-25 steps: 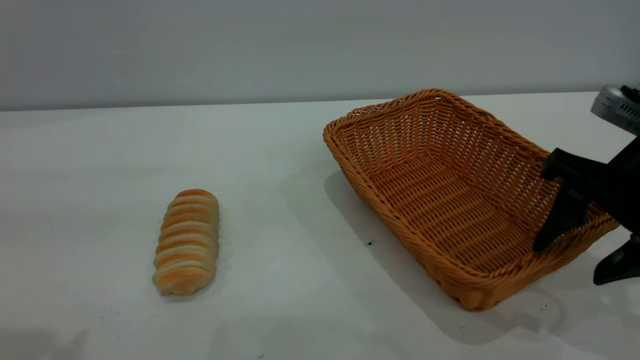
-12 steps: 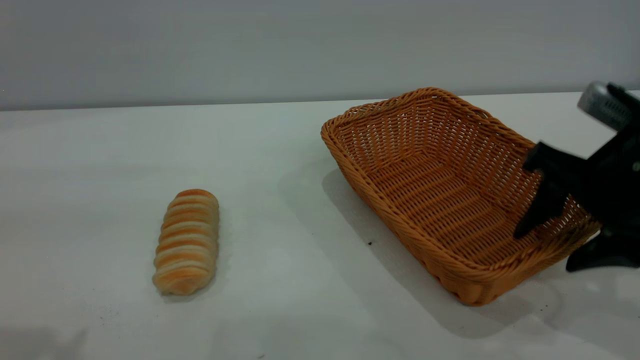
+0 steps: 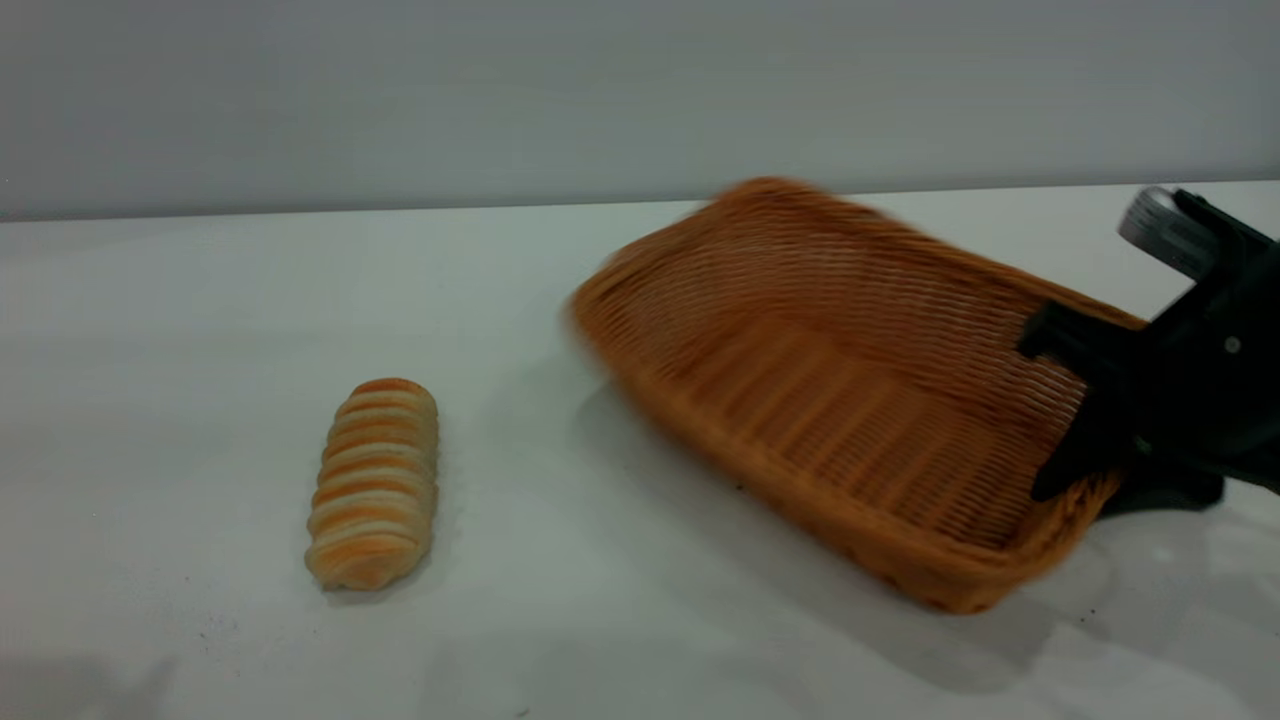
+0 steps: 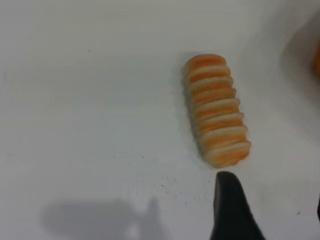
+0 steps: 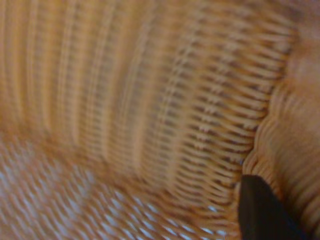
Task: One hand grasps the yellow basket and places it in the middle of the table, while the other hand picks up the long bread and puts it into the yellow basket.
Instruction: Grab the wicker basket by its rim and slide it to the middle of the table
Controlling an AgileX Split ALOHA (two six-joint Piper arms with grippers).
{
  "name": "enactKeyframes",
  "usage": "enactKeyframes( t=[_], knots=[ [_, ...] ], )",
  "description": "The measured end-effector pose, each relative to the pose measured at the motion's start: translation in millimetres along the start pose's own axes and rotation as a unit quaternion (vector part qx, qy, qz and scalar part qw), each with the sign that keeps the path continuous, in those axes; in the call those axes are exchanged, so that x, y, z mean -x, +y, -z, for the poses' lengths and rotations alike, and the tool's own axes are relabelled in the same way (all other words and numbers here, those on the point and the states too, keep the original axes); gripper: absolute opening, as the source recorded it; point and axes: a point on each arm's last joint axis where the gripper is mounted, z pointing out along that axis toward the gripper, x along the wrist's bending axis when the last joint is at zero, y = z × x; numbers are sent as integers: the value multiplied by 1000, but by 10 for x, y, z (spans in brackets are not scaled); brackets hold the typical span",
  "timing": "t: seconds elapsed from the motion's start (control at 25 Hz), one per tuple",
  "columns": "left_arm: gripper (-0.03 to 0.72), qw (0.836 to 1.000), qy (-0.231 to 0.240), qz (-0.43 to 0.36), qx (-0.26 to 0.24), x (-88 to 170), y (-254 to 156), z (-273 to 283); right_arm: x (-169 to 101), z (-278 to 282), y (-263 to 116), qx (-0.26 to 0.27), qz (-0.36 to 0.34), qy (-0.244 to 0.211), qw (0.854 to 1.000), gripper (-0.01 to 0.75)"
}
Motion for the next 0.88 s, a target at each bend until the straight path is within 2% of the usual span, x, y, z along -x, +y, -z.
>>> enactKeyframes(
  t=[0.08, 0.44, 0.68, 0.88],
  knots=[
    [472, 1000, 0, 0, 0, 0, 0, 0, -44, -1, 20, -7, 33, 9, 999, 51],
    [472, 1000, 0, 0, 0, 0, 0, 0, -474, 44, 119, -32, 107, 87, 990, 48],
    [472, 1000, 0, 0, -2, 0, -4, 0, -660, -113, 4, -55, 181, 85, 978, 48],
    [472, 1000, 0, 0, -4, 0, -7, 0, -662, -160, 28, -38, 212, 70, 974, 83]
  ],
)
